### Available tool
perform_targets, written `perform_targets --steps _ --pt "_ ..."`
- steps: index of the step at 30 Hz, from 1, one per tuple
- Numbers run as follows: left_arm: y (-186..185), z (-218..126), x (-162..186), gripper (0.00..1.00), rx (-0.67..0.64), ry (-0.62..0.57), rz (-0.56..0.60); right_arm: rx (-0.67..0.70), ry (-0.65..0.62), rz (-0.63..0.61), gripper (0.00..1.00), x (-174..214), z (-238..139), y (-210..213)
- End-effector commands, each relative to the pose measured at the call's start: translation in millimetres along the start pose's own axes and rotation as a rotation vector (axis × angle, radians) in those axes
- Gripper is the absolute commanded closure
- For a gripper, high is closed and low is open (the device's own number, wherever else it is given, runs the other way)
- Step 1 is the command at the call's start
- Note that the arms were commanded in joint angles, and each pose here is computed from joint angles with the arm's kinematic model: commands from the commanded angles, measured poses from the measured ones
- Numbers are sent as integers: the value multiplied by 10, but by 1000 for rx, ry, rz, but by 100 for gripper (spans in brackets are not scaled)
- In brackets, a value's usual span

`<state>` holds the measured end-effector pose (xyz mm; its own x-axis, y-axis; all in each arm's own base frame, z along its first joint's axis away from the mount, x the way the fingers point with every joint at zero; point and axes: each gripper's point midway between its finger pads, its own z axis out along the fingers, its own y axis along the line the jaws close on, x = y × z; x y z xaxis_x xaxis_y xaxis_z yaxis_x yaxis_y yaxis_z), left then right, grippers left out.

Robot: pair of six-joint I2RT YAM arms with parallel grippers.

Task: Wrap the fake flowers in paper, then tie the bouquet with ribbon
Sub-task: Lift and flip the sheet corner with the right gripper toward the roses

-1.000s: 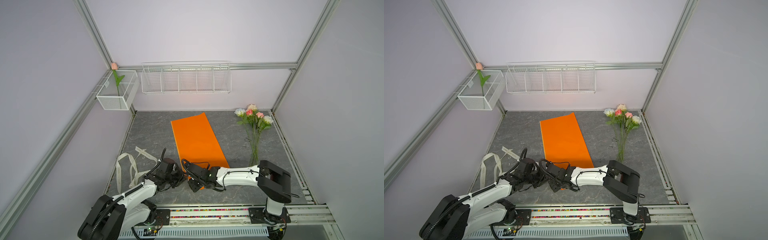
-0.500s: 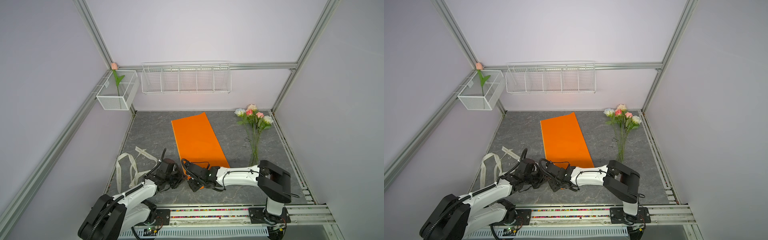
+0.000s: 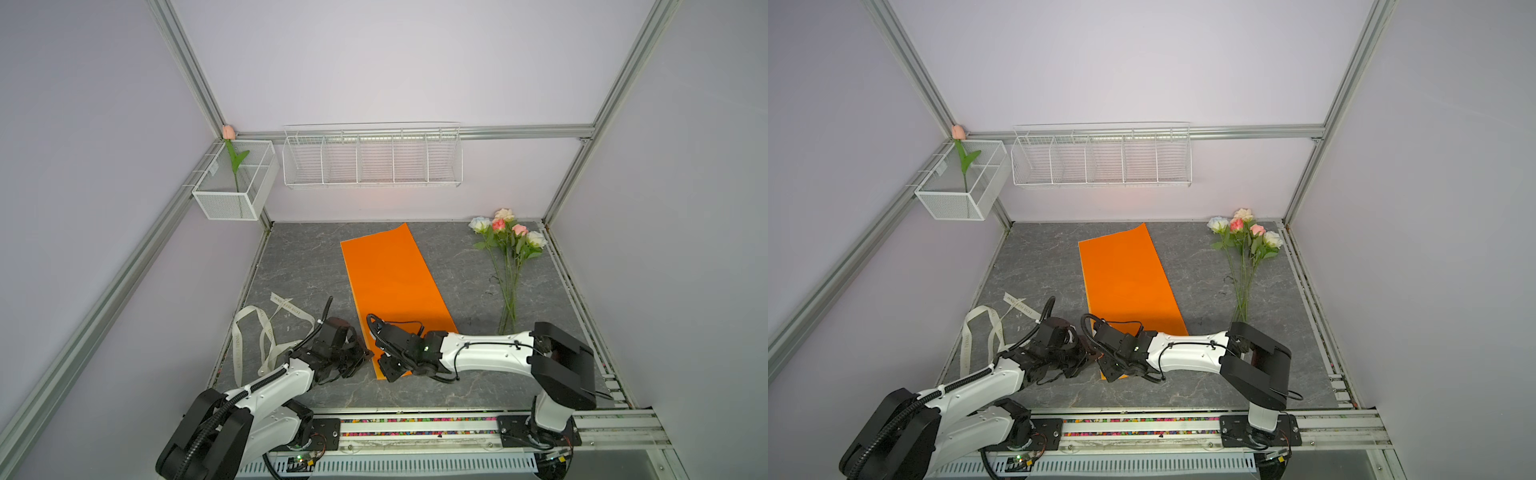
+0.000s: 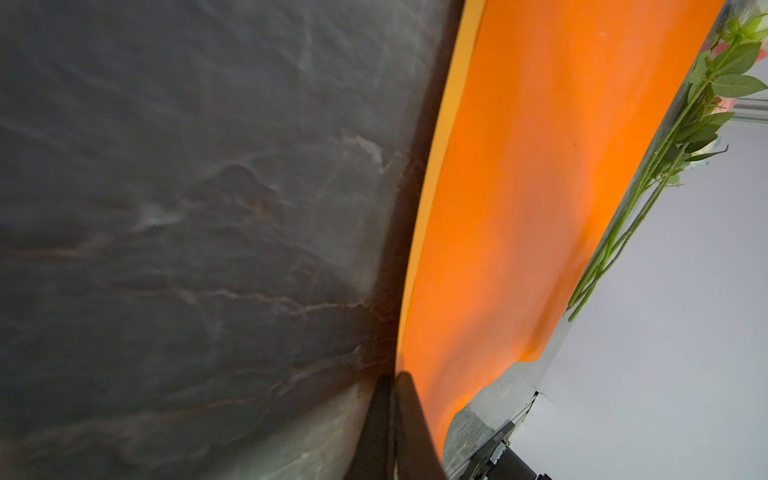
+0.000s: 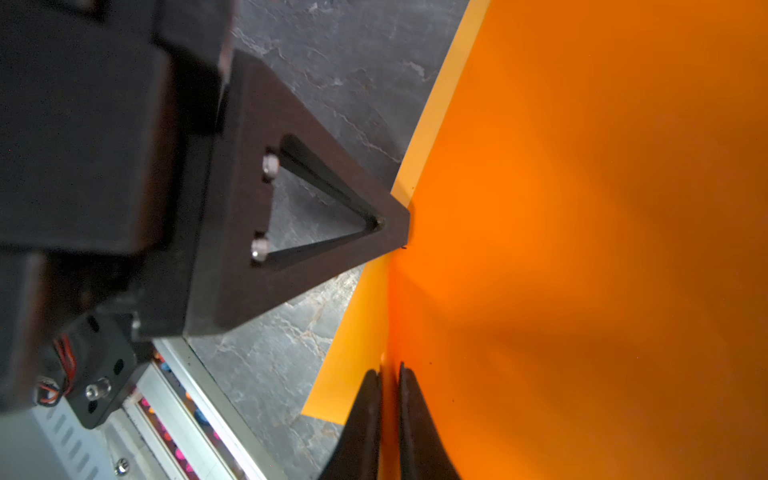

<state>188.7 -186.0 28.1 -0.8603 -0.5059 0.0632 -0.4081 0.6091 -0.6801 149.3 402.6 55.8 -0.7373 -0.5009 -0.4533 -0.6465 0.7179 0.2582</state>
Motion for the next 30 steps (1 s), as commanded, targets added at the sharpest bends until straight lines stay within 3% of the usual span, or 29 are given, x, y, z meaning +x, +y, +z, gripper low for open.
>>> perform_targets --steps 1,8,19,26,30 --pt "26 7 -15 100 -11 -10 16 23 0 18 89 16 -36 -72" --pt "87 -17 -34 100 -40 -29 32 103 -28 57 92 -101 -163 -269" --pt "118 -272 -198 100 -109 -159 88 179 -110 152 94 -350 -600 -710" --pt "218 -443 -275 100 -167 -235 126 358 -137 328 94 -247 -1012 -1628" --pt "245 -444 -231 100 -165 -218 125 439 -146 455 94 -73 -1242 -2234"
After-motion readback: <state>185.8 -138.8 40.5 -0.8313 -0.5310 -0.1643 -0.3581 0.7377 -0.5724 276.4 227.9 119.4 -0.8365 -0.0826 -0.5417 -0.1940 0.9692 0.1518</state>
